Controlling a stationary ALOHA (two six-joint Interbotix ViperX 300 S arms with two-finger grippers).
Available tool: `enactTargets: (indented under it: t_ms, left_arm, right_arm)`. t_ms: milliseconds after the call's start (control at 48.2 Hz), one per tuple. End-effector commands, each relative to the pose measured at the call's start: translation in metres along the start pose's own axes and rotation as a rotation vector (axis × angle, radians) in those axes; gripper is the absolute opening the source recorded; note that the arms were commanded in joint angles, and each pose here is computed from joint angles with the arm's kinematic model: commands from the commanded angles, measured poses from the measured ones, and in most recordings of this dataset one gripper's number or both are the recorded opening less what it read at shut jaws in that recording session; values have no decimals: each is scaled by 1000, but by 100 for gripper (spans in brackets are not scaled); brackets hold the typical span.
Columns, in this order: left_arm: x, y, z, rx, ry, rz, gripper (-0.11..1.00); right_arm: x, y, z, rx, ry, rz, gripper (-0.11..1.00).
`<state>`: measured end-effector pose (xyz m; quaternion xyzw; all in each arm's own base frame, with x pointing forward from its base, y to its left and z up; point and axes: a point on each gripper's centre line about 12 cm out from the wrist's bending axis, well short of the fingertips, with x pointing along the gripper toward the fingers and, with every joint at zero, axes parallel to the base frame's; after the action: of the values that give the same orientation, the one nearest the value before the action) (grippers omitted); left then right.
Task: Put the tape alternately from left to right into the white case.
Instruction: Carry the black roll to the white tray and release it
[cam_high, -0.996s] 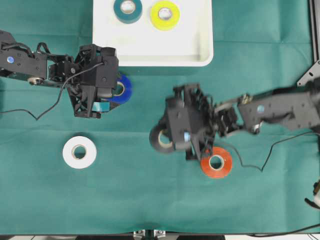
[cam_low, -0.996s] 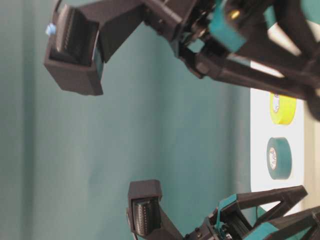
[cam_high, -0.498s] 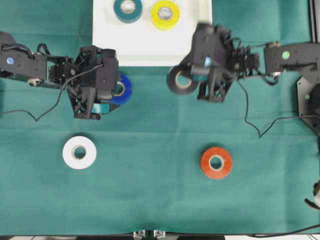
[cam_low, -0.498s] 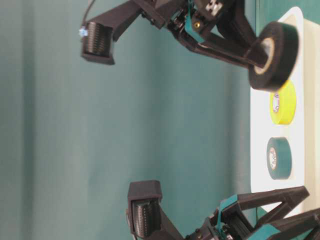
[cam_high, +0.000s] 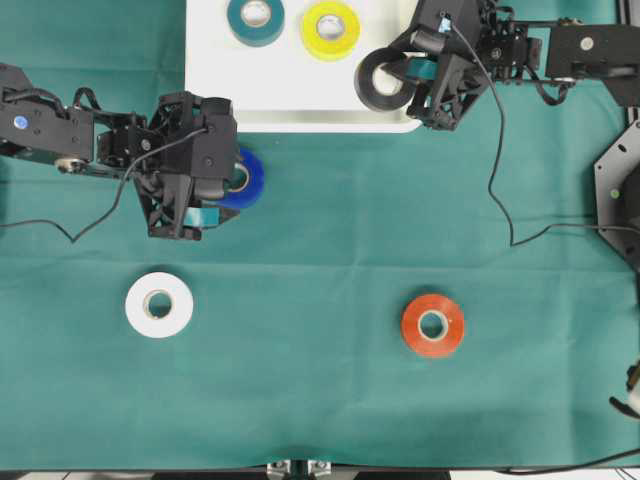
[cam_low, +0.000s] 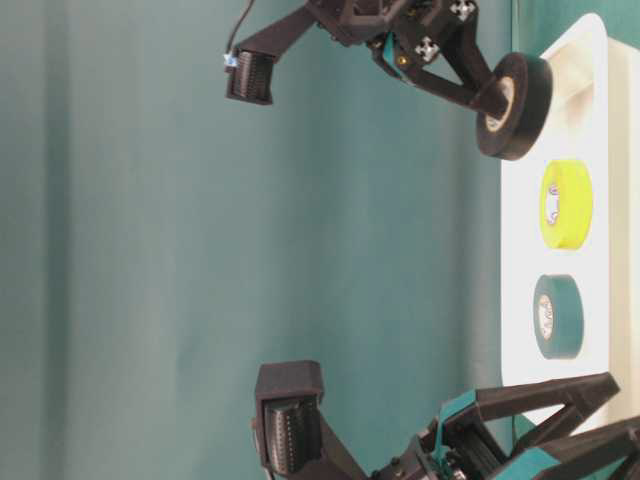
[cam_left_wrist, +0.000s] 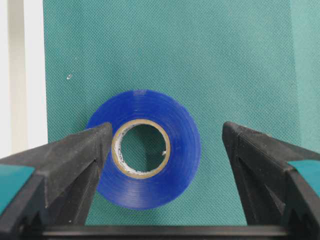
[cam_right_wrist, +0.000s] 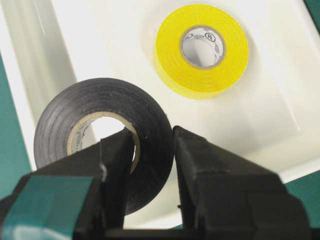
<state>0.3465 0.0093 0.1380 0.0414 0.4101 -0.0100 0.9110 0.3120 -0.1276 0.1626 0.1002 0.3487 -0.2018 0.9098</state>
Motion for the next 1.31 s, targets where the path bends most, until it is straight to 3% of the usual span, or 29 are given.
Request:
enactTargets:
  t_ms: [0,228,871,1058,1286]
  left_arm:
    - [-7,0,10,-2,-40,3,81]
    - [-7,0,10,-2,-40,3,81]
    - [-7,0,10,-2,-40,3,81]
    - [-7,0,9,-1,-38,2,80]
    - [-7,0,10,-1,-40,2,80]
  right_arm:
    - [3,-3,7,6,-27,1,25]
    - [17,-7,3,14,7,-9,25]
    - [17,-10,5,-9,2,-16,26]
    - [16,-10,5,-10,1,-15,76]
    - [17,-10,4,-10,6,-16,74]
